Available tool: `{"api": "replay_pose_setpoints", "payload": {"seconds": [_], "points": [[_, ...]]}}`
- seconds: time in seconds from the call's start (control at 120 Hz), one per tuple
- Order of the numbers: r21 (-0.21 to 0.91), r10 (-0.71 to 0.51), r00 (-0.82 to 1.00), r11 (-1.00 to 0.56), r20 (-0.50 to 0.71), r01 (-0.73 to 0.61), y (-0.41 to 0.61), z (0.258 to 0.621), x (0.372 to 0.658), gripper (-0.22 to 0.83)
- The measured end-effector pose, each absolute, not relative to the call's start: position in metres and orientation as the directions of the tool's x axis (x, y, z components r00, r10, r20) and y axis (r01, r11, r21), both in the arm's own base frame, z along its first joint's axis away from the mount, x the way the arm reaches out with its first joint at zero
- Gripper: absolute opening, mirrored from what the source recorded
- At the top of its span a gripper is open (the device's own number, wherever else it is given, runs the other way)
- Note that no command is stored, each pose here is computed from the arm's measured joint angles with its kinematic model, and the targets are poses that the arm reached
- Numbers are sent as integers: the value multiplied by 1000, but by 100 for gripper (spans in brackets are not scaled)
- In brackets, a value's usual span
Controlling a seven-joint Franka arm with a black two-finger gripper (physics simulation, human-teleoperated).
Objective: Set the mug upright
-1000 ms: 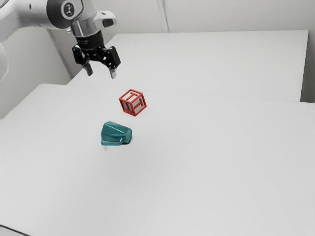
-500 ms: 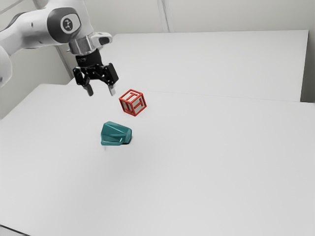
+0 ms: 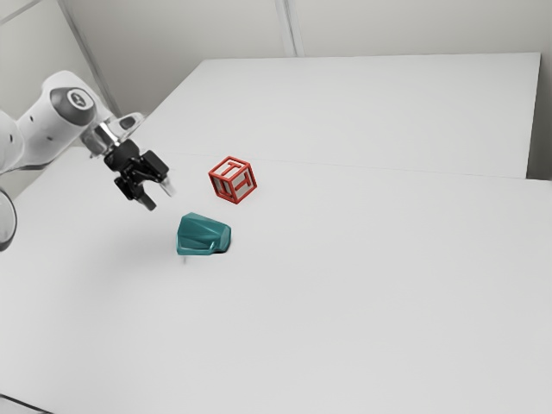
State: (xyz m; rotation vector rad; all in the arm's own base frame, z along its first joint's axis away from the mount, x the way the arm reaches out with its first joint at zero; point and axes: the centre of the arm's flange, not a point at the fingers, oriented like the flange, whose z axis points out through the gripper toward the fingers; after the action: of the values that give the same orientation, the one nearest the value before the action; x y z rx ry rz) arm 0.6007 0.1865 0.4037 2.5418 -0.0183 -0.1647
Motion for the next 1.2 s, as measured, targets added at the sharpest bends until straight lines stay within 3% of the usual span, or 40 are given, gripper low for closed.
{"api": "replay_pose_setpoints", "payload": {"seconds": [0.492,0.9,1.058,1.2], "points": [[750,-85,994,-653,68,-107,237,308,626,62],[814,-152,982,-553,110,-177,213,280,618,61],[829,-161,978,-523,134,-200,207,280,618,49],[844,-168,975,-493,145,-211,204,277,617,30]]}}
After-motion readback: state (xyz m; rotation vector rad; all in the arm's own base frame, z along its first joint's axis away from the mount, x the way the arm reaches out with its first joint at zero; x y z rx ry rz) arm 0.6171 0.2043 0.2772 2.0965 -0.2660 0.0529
